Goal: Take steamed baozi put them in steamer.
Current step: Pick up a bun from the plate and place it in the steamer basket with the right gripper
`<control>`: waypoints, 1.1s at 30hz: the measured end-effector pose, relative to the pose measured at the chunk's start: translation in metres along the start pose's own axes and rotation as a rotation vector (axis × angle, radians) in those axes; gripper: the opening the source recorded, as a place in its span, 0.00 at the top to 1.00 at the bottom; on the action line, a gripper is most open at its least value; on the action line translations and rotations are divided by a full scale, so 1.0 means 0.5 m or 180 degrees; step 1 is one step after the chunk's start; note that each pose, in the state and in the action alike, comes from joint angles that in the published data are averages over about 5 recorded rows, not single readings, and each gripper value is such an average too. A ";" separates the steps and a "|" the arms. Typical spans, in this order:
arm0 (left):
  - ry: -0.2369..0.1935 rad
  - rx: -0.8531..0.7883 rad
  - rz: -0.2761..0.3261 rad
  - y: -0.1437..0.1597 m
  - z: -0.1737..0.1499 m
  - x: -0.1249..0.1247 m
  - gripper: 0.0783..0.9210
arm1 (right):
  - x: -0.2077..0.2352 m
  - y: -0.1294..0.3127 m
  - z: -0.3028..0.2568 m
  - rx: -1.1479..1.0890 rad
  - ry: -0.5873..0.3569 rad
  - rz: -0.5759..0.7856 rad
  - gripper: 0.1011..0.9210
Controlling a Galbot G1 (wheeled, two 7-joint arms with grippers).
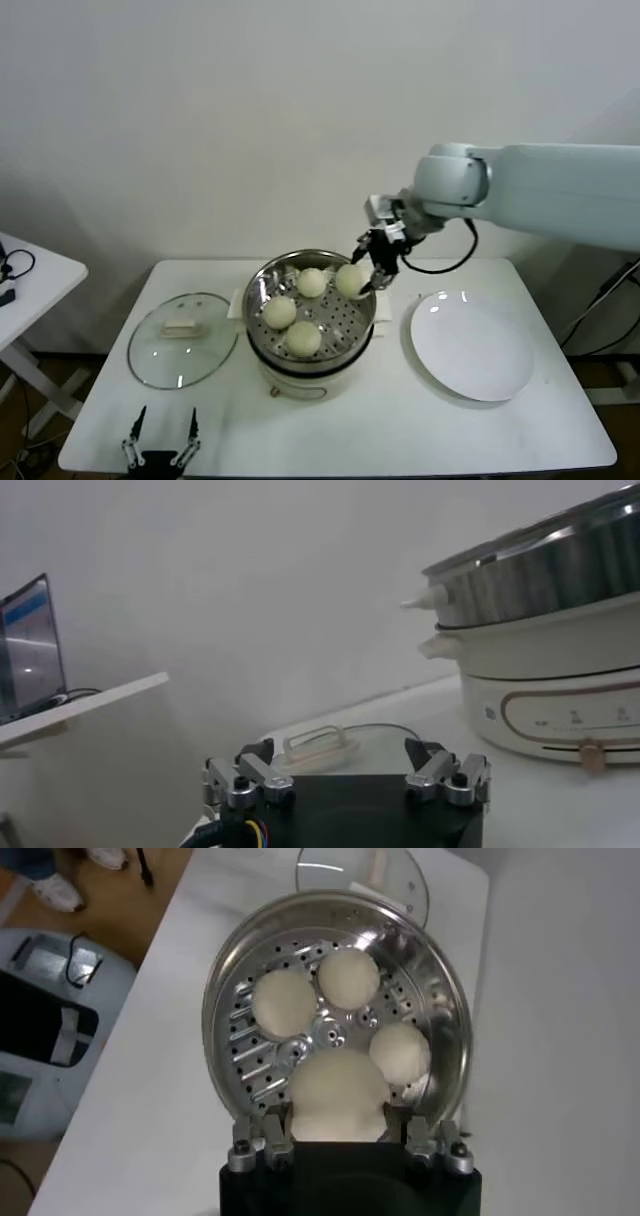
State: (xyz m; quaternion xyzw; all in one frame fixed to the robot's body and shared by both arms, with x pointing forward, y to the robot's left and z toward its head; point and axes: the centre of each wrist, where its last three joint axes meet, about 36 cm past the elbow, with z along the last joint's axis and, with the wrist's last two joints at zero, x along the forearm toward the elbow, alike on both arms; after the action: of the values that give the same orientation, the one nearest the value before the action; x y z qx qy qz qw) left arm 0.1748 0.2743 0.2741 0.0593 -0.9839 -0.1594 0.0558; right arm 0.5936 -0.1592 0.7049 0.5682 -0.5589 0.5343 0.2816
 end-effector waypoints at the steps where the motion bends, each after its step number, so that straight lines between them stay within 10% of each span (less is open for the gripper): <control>1: 0.0000 0.0000 -0.0001 0.000 0.000 0.000 0.12 | -0.013 0.000 -0.006 -0.0003 0.0005 -0.0003 0.36; 33: 0.0037 0.0028 -0.0038 0.001 0.014 -0.015 0.12 | -0.248 -0.002 0.001 -0.0051 0.0208 0.0001 0.26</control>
State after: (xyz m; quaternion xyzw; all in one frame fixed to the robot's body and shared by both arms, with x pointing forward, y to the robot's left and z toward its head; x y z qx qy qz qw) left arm 0.1813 0.2782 0.2668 0.0664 -0.9838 -0.1550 0.0602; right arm 0.6189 -0.1178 0.5906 0.5481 -0.5537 0.5481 0.3042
